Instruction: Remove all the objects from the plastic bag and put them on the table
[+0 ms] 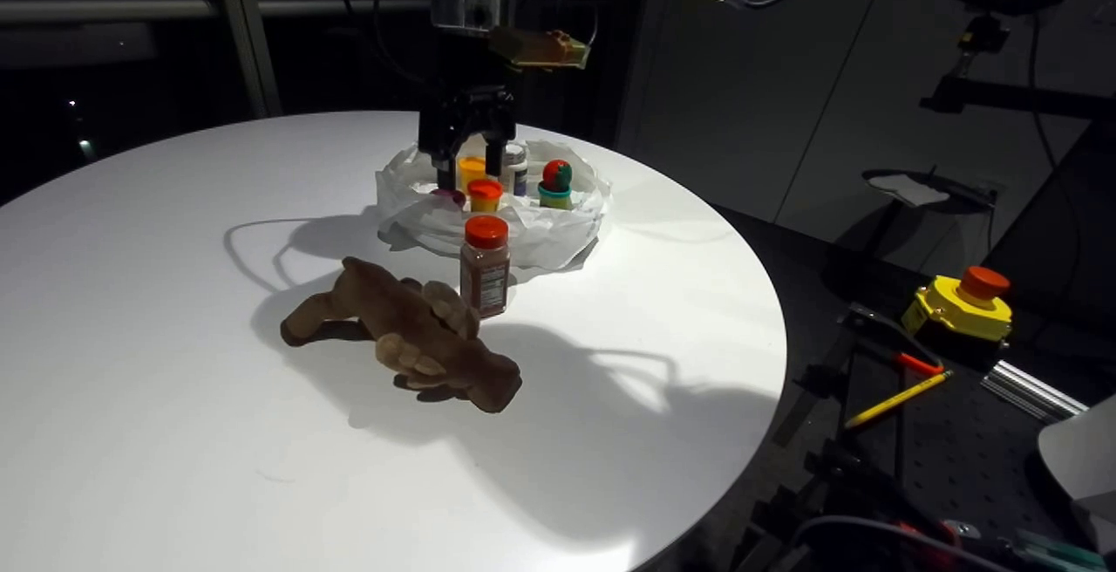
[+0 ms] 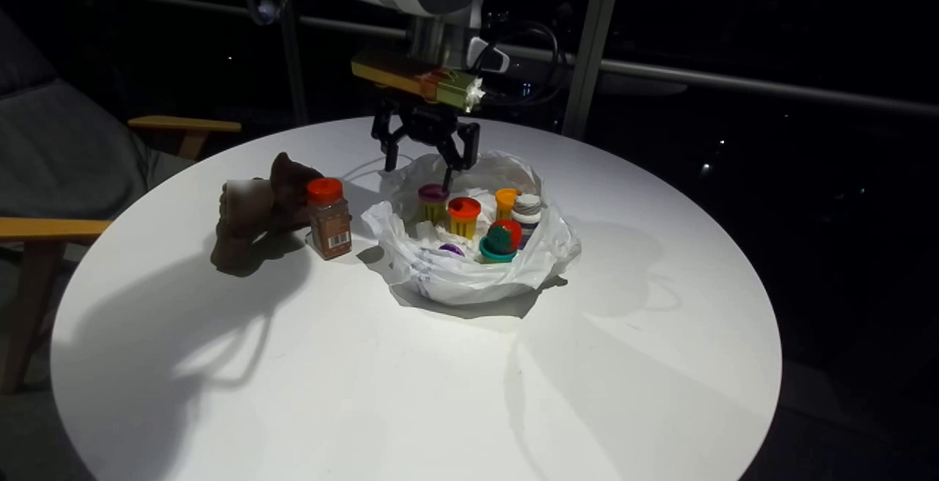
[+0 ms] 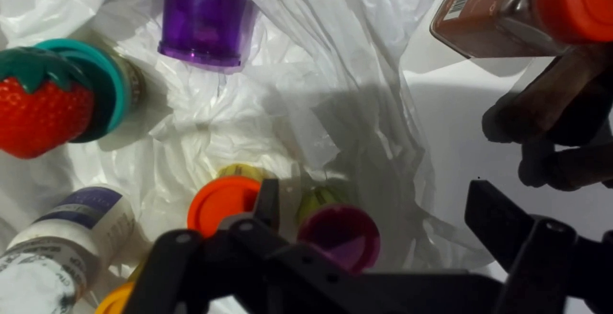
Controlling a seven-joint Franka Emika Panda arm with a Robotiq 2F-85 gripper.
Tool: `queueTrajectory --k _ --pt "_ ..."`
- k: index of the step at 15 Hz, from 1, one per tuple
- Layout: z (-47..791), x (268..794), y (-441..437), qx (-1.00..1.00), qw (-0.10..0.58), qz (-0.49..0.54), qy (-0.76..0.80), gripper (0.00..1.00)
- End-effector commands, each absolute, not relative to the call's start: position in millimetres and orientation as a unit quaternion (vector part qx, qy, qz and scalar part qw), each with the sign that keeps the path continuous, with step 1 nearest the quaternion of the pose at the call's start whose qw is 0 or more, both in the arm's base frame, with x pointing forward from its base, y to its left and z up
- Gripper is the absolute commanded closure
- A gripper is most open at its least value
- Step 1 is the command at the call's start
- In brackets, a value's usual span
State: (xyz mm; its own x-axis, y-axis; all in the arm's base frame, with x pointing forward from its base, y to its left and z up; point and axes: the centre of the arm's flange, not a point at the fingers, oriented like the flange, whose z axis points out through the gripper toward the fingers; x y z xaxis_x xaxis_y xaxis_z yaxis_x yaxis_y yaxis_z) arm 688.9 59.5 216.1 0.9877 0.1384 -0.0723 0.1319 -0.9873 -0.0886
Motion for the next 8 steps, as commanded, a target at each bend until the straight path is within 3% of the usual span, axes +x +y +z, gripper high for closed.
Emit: queueTrajectory --k 1,8 --pt "214 692 53 -0.997 0.030 0.016 -0.070 0.00" --pt "215 700 20 -0.997 0.001 -0.007 -0.078 0.00"
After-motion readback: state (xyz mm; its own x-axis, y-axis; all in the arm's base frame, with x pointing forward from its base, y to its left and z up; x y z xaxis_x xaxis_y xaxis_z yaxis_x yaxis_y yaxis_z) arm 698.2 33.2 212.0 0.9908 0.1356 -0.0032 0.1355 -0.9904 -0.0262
